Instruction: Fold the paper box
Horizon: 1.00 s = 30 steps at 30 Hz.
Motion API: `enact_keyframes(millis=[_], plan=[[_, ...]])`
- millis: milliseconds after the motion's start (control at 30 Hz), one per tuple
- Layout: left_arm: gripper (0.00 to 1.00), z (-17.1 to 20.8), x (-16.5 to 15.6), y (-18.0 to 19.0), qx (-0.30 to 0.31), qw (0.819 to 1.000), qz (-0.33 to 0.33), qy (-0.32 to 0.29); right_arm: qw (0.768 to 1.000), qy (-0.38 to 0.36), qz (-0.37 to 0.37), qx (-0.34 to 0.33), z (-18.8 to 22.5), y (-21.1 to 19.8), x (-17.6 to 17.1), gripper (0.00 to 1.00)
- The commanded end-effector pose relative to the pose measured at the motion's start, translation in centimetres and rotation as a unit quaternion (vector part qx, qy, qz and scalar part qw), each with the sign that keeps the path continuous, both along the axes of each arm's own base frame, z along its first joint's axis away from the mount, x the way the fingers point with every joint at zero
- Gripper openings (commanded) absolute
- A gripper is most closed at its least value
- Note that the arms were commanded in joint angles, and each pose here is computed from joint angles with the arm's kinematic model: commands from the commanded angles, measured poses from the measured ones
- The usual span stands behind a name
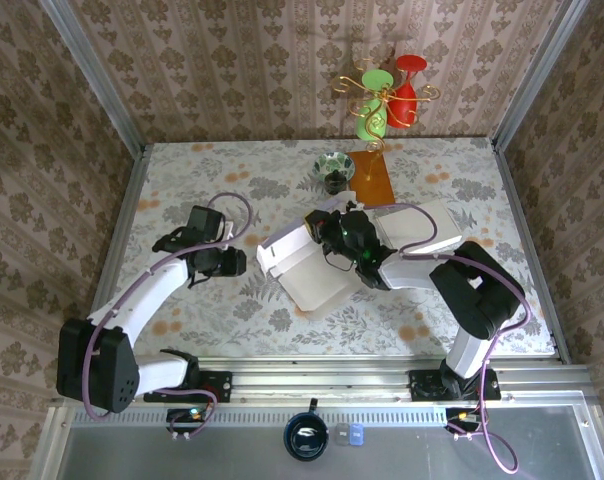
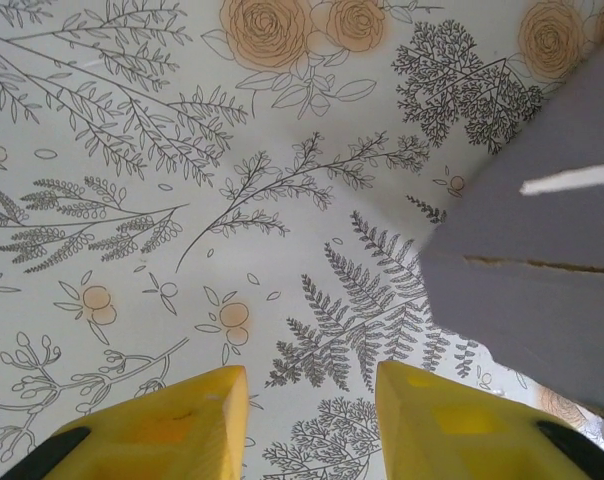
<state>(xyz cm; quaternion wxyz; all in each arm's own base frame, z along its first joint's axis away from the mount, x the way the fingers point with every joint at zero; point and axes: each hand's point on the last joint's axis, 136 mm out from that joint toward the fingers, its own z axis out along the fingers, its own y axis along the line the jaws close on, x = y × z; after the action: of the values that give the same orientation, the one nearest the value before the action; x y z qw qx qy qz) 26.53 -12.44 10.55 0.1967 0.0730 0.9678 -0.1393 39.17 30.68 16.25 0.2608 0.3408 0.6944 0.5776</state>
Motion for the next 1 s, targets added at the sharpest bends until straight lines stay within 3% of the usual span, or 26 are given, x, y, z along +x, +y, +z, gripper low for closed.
enact_keyframes(millis=[0,267,567,733,967], plan=[[0.39,-0.1,0.2,0.2,0.009,1.0,-0.015,-0.01,0.999,-0.034,0.011,0.014,0.4,-0.4,-0.9,0.0],[0.38,-1.8,-0.2,-0.2,0.001,1.0,-0.024,-0.002,0.999,-0.02,0.027,0.013,-3.4,-1.1,-2.0,0.0],[0.42,-2.1,1.1,-1.4,-0.005,0.998,-0.057,-0.035,0.999,-0.017,0.039,-0.001,-2.9,-0.1,-1.1,0.0],[0.43,-1.0,2.2,-3.8,-0.041,0.993,-0.099,-0.054,0.999,-0.009,0.042,-0.004,-3.3,0.1,-1.0,0.0],[0.44,-1.2,0.7,-5.8,-0.049,0.987,-0.145,-0.053,0.999,-0.009,0.04,-0.001,-3.1,0.5,-0.4,0.0]])
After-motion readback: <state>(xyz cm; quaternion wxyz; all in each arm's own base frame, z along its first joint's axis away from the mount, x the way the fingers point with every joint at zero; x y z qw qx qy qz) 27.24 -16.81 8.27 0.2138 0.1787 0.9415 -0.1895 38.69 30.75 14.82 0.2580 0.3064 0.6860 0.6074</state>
